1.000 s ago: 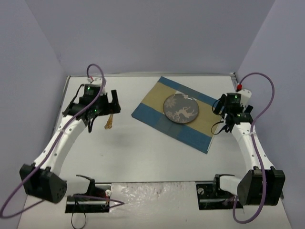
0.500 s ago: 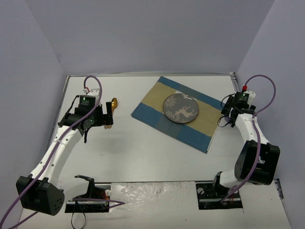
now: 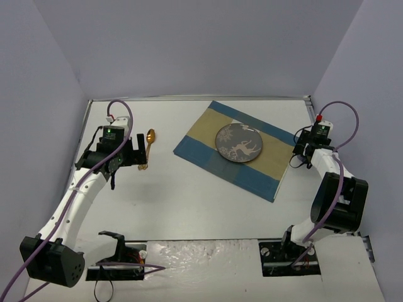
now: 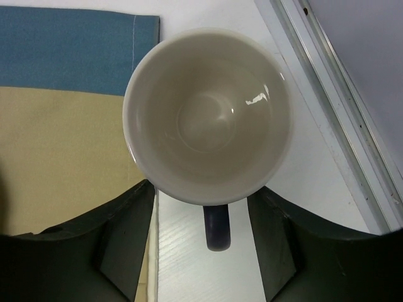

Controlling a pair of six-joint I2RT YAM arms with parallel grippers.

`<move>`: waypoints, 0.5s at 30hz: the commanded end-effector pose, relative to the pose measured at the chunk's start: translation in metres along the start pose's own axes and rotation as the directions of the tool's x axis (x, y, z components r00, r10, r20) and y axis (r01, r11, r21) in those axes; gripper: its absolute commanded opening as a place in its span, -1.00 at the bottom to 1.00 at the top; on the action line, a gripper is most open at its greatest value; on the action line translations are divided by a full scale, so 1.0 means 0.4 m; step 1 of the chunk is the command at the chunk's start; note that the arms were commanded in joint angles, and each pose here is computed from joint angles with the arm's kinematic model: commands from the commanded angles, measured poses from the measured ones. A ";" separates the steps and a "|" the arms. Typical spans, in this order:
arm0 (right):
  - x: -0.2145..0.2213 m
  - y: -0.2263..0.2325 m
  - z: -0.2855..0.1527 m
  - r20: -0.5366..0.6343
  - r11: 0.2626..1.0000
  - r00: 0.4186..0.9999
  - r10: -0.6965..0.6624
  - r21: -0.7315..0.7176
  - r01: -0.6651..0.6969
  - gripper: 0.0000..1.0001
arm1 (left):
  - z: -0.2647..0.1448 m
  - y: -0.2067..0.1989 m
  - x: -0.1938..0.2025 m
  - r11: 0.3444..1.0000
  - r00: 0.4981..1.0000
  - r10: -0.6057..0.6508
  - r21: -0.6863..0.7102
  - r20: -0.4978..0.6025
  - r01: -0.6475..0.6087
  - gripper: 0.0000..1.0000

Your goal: Set the dinner table for one person

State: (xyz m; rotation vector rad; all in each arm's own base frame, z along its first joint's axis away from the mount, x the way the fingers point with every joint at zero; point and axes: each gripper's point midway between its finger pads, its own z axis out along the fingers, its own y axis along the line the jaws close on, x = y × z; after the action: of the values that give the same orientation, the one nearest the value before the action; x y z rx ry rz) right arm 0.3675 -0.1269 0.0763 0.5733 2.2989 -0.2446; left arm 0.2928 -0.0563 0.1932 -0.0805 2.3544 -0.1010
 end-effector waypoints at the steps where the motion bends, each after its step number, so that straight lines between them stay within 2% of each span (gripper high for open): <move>1: -0.043 0.012 0.002 0.073 1.000 0.997 -0.016 -0.025 0.018 0.06 | -0.011 0.007 -0.049 1.000 0.998 0.004 -0.008 0.065 -0.004 0.94; 9: -0.041 -0.004 0.008 0.077 1.000 0.997 -0.019 0.011 0.019 -0.37 | -0.008 0.009 -0.048 1.000 0.998 0.002 -0.011 0.064 -0.001 0.94; 15: -0.051 -0.011 -0.002 0.093 0.999 0.995 -0.023 0.025 0.021 -0.83 | -0.006 0.007 -0.047 1.000 0.998 0.000 -0.008 0.064 0.000 0.94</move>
State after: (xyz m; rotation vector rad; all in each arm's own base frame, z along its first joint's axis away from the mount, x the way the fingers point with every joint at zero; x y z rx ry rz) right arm 0.3665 -0.1282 0.0722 0.5483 2.3012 -0.2597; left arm 0.2935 -0.0544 0.1922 -0.0878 2.3570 -0.0938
